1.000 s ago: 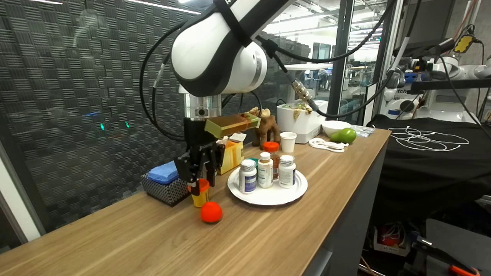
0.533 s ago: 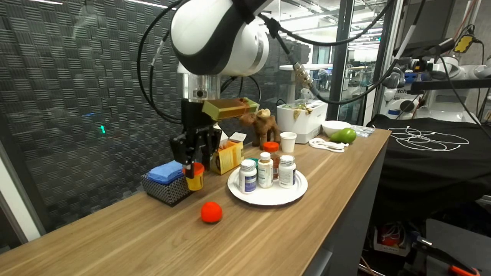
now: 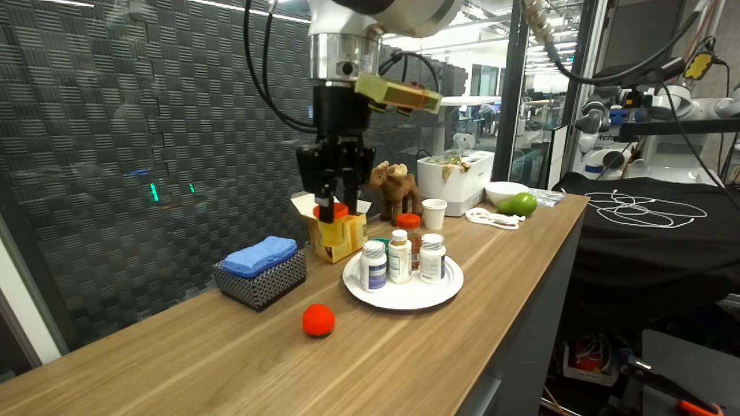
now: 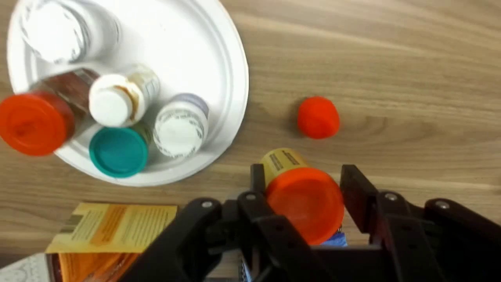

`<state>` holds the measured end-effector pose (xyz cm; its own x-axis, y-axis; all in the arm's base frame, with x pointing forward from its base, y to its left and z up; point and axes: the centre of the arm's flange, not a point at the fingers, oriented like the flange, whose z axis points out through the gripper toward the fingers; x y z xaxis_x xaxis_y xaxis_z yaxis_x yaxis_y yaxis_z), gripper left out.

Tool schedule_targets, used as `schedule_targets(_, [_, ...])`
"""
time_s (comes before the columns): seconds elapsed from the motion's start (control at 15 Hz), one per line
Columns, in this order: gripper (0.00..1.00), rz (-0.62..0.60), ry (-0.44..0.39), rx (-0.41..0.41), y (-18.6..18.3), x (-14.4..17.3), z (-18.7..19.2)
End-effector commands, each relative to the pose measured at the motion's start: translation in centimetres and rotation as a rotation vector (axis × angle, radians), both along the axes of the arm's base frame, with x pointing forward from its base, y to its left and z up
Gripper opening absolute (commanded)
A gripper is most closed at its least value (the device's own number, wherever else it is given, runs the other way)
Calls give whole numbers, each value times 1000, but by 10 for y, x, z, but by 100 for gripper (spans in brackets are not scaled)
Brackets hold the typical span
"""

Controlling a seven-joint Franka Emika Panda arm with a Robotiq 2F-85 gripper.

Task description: Pick up all the objects surrounding the white plate and arrange them on the plate

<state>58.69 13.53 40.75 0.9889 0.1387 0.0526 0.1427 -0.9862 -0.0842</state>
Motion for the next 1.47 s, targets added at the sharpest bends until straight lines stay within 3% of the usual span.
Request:
schedule_targets(0.0, [27,-12,52,8,-19,-67,22])
schedule_targets(0.33, [27,-68,34,-9,-55,-91,1])
schedule_targets(0.73, [27,-138,24,19,-99,-84,-52])
schedule_targets(1.4, [27,-153,68,63,-112,-75,-99])
